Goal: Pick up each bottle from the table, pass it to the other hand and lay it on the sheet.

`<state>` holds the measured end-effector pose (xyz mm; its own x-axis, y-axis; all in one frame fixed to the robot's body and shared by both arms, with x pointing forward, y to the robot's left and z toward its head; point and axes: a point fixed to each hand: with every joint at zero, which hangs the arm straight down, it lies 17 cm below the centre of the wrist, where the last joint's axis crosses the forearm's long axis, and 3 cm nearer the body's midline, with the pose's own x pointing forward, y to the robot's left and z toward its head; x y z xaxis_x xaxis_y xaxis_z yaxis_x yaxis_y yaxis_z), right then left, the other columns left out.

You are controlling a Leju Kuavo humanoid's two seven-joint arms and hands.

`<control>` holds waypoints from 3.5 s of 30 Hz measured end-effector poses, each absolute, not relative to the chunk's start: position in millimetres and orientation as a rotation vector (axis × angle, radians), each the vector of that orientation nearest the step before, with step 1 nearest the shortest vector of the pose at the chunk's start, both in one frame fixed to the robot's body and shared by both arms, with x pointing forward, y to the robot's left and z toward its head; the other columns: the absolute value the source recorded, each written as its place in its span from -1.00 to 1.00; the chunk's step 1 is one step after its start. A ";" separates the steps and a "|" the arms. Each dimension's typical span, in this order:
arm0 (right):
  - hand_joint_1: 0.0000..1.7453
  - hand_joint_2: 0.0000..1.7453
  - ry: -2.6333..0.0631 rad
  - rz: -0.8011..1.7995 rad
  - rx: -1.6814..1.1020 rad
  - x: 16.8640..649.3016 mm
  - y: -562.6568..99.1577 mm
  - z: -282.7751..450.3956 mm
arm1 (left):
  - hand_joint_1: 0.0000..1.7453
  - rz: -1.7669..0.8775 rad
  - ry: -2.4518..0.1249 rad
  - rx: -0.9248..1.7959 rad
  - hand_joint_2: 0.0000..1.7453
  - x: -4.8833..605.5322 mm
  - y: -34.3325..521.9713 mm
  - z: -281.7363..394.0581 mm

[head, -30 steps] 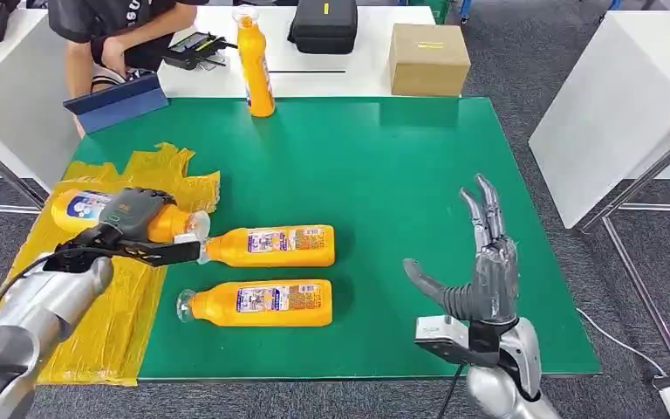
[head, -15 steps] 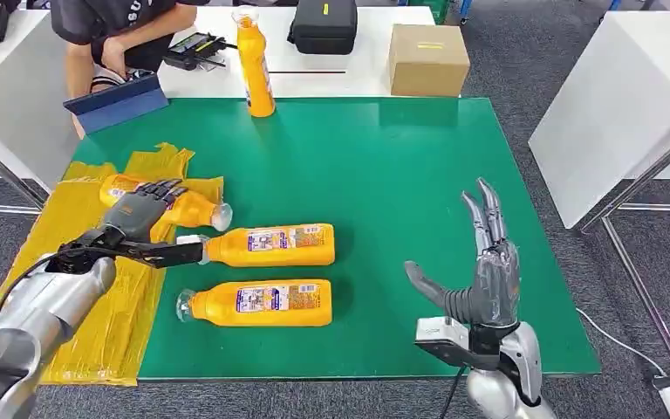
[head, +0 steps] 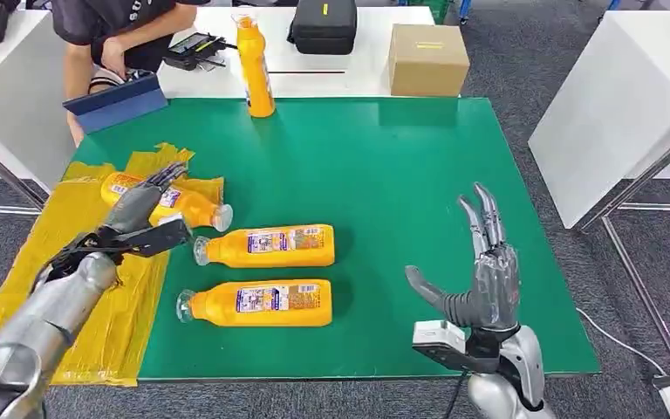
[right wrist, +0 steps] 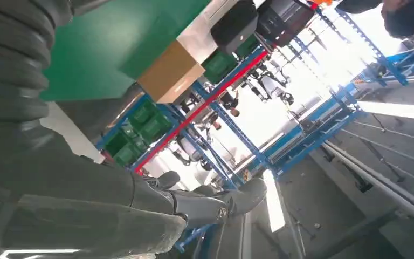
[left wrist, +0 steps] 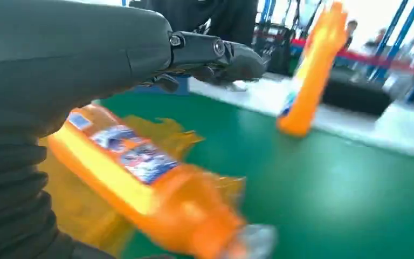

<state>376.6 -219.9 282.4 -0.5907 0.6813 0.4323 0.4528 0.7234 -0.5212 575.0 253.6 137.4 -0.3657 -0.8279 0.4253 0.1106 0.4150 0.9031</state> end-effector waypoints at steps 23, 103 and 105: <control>-1.00 1.00 -1.938 0.772 -0.798 421.8 -206.7 226.2 | -1.00 -0.392 -2.200 -0.213 1.00 443.5 162.6 271.6; -1.00 1.00 -1.520 1.125 -0.504 536.2 1.7 140.9 | -1.00 -0.228 -2.214 -0.345 1.00 408.3 134.8 303.6; -1.00 1.00 -1.503 1.128 -0.507 537.0 -0.9 135.8 | -1.00 -0.228 -2.212 -0.345 1.00 409.2 134.5 303.0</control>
